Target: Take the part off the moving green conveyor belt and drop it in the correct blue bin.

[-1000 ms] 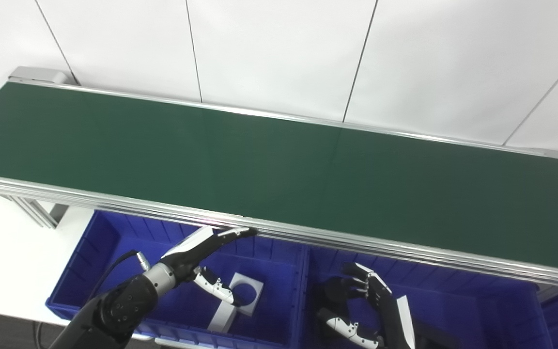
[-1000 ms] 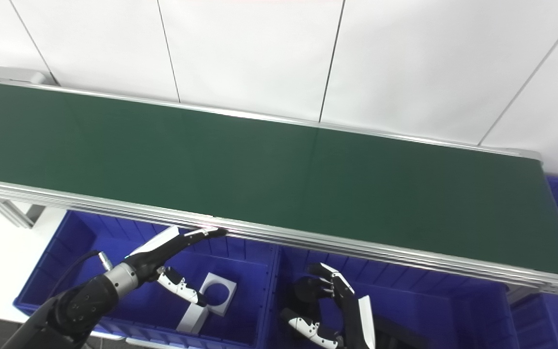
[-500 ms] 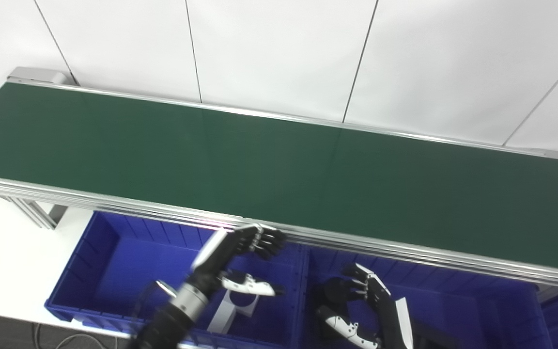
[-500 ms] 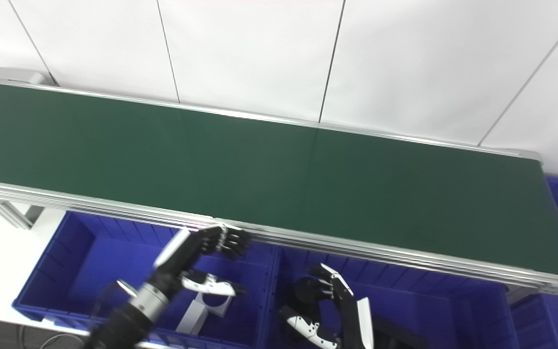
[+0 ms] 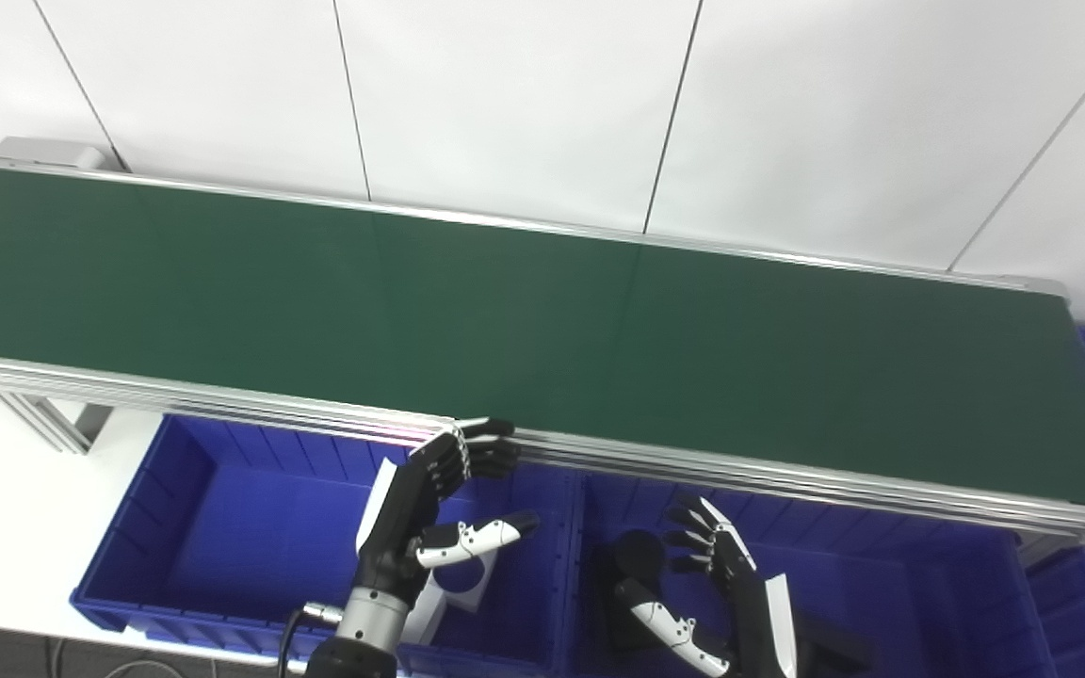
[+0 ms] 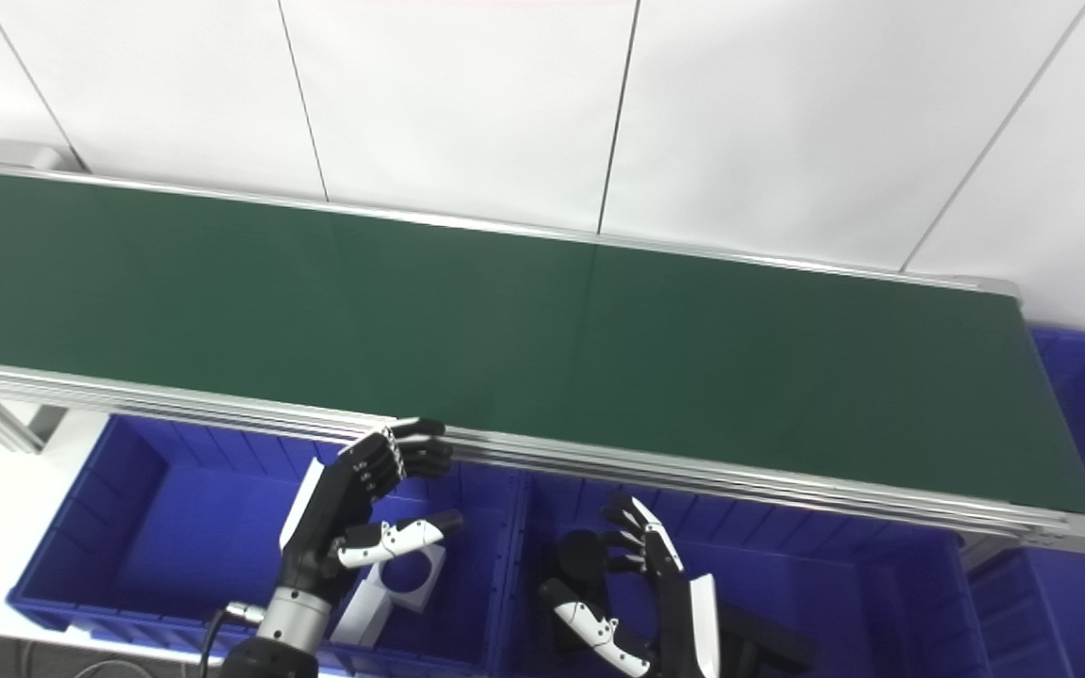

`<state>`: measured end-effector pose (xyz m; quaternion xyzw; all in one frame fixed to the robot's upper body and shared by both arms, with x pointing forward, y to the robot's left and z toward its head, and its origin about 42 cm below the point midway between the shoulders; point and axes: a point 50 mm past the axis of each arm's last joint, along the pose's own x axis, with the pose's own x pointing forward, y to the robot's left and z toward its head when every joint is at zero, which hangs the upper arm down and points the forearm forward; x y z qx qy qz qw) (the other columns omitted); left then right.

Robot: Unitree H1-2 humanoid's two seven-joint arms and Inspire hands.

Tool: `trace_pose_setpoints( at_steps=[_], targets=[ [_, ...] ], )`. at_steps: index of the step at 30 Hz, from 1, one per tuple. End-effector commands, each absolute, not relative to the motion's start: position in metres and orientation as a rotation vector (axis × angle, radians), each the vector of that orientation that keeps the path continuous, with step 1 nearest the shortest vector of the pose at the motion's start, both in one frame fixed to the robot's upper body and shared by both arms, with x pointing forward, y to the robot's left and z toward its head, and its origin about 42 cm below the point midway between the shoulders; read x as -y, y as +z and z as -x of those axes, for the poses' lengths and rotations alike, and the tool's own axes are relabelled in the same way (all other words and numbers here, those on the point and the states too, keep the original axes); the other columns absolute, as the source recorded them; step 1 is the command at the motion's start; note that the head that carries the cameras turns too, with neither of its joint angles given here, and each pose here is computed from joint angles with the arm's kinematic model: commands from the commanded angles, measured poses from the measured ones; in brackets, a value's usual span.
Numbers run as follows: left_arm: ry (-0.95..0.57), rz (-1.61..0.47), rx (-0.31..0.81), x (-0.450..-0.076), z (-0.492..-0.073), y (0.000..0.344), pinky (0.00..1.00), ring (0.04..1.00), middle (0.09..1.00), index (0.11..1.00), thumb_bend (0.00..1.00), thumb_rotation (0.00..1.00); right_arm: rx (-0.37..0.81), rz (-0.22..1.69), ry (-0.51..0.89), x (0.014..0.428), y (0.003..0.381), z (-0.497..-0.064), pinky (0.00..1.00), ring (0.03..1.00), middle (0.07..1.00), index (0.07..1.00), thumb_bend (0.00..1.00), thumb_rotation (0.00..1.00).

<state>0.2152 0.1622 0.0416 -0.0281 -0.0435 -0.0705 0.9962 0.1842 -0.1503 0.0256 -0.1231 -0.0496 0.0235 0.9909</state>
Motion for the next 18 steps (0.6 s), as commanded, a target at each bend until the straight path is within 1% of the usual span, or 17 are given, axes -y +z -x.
trace_pose_setpoints(
  at_steps=[1,5,7,12,16,17,18],
  targets=[
    [-0.145,0.082,0.156,-0.162,-0.218,0.051,0.64,0.621,0.647,0.691,0.59,0.00,0.180,0.220,0.033,0.144,0.038,-0.187,0.58,0.713,0.785,0.831,0.69,0.39],
    [-0.171,0.113,0.153,-0.165,-0.218,0.050,0.64,0.640,0.673,0.698,0.56,0.00,0.150,0.214,0.010,0.139,0.037,-0.186,0.58,0.719,0.792,0.838,0.68,0.32],
    [-0.169,0.107,0.148,-0.169,-0.217,0.050,0.64,0.638,0.669,0.695,0.60,0.00,0.141,0.213,0.005,0.137,0.037,-0.186,0.57,0.718,0.795,0.844,0.67,0.27],
    [-0.167,0.091,0.145,-0.176,-0.219,0.051,0.66,0.642,0.660,0.686,0.64,0.00,0.143,0.216,-0.008,0.134,0.040,-0.187,0.58,0.727,0.801,0.849,0.66,0.26],
    [-0.168,0.079,0.145,-0.181,-0.220,0.052,0.66,0.644,0.663,0.691,0.64,0.00,0.141,0.202,-0.022,0.131,0.040,-0.189,0.58,0.719,0.797,0.837,0.65,0.17],
    [-0.168,0.074,0.144,-0.183,-0.220,0.052,0.66,0.645,0.664,0.692,0.64,0.00,0.137,0.200,-0.022,0.130,0.040,-0.189,0.58,0.719,0.798,0.837,0.65,0.17],
    [-0.170,0.071,0.142,-0.184,-0.220,0.052,0.67,0.652,0.666,0.692,0.63,0.00,0.132,0.201,-0.023,0.130,0.040,-0.189,0.58,0.721,0.798,0.836,0.64,0.13]
  ],
)
